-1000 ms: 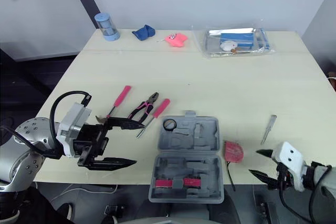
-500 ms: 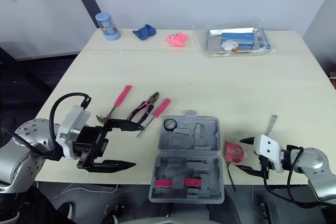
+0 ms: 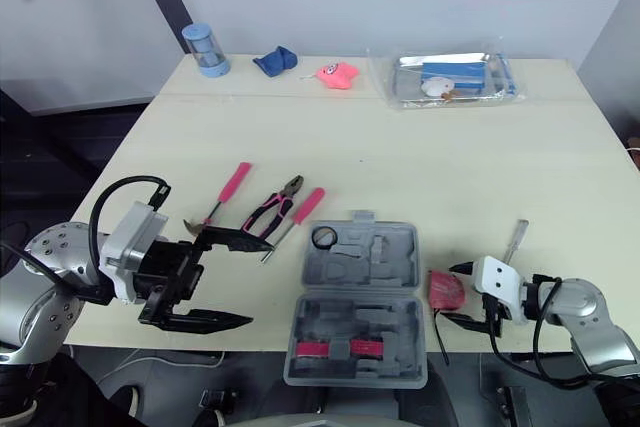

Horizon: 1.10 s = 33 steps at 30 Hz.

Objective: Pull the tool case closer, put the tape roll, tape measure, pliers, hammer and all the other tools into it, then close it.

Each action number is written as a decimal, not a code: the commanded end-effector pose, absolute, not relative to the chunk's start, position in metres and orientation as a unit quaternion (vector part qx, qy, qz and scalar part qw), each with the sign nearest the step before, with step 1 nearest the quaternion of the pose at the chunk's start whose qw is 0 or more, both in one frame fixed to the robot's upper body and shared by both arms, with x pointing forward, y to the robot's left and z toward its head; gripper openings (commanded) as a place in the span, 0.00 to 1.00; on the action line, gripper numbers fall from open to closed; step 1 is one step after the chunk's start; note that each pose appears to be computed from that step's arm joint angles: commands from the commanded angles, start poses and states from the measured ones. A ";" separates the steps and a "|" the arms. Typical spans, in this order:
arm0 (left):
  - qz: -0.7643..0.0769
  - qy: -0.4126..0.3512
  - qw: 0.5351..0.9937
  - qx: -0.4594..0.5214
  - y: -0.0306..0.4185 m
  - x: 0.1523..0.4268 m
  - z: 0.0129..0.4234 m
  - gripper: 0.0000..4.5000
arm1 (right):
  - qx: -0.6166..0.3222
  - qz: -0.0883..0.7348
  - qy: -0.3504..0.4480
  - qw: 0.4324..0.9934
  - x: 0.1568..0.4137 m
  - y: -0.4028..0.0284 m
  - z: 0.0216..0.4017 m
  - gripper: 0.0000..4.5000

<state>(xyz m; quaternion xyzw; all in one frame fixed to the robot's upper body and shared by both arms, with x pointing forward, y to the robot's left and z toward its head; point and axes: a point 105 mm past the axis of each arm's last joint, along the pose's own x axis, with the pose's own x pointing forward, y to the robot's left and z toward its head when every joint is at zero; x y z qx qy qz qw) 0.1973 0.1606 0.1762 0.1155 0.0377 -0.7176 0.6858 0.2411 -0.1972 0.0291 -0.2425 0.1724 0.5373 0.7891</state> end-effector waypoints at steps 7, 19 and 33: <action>-0.720 0.030 0.682 0.124 0.161 0.197 0.180 1.00 | -0.252 0.535 0.179 0.787 0.242 -0.203 0.014 0.98; -0.719 0.030 0.683 0.125 0.163 0.198 0.178 1.00 | -0.252 0.532 0.161 0.792 0.240 -0.210 0.019 0.65; -0.662 0.007 0.743 0.095 0.176 0.206 0.173 1.00 | -0.332 0.558 0.155 0.745 0.261 -0.223 0.096 0.65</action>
